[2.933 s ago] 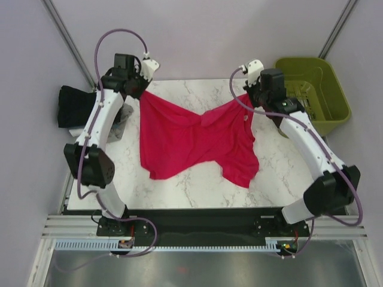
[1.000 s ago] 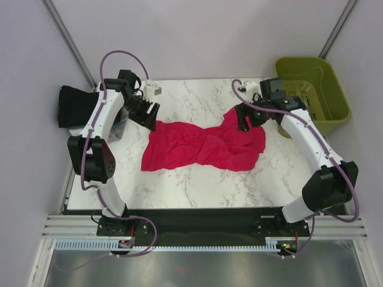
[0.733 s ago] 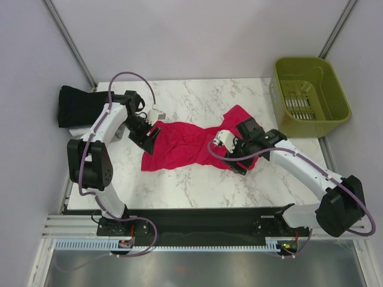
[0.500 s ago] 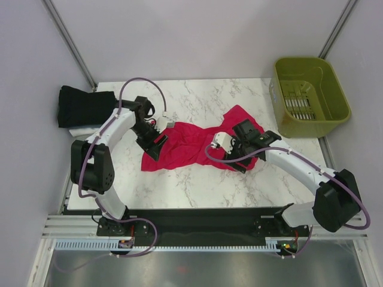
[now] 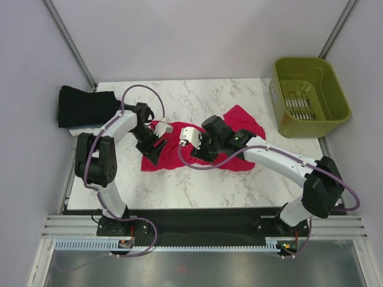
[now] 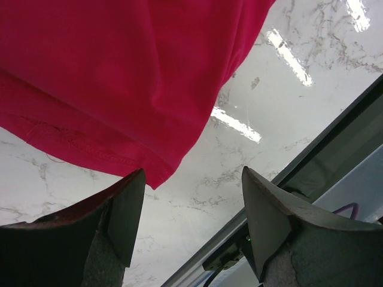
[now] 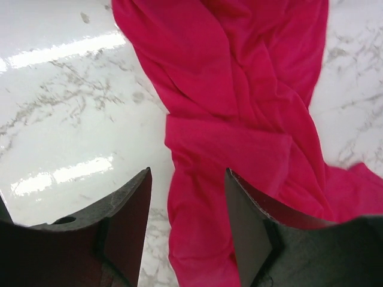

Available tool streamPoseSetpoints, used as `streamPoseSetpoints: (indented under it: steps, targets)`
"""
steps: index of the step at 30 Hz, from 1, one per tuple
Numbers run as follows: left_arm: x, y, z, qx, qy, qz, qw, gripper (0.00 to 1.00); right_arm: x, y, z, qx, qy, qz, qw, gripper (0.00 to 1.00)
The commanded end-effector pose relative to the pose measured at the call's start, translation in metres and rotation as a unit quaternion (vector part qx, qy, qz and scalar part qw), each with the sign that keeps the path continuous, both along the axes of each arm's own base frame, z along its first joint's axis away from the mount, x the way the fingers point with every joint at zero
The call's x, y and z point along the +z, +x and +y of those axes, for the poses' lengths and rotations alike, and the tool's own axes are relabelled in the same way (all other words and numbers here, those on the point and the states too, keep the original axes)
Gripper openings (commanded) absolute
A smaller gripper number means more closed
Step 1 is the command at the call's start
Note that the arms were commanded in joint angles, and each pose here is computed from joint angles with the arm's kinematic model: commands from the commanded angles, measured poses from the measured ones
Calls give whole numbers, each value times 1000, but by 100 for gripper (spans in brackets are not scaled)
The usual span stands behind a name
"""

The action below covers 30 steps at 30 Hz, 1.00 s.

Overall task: Fold and stack the t-shirts
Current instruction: Flatten the tshirt out

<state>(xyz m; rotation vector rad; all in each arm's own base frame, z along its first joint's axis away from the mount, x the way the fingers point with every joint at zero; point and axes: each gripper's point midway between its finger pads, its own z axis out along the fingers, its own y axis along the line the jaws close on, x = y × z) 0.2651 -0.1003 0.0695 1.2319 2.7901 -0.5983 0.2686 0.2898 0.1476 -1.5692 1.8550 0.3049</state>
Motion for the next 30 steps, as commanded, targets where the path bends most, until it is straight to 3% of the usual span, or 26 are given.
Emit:
streamPoseSetpoints:
  steps: [1,4,8,16,17,23,26,28,30]
  targets:
    - [-3,12,9,22,-3,-1,1000,73,-7,-4,33,18,24,12,999,59]
    - [0,34,7,52,-21,-39,998,69,-27,-16,46,26,12,41,999,57]
    - [7,37,12,62,-24,-54,996,69,-50,-29,52,41,-14,52,998,57]
    - [20,43,21,77,-27,-78,994,69,-75,-8,50,17,-52,26,998,57]
    - [25,40,11,75,-58,-71,993,69,-78,-7,51,17,-58,25,998,57]
    - [23,41,12,80,-67,-65,992,69,-94,1,41,14,-88,4,996,57]
    - [23,40,12,89,-73,-60,991,68,-99,5,35,2,-99,-9,995,54]
    - [23,40,12,90,-73,-59,991,68,-103,9,29,-9,-108,-21,994,44]
    - [22,40,13,91,-73,-58,991,68,-103,13,24,-16,-115,-36,993,41]
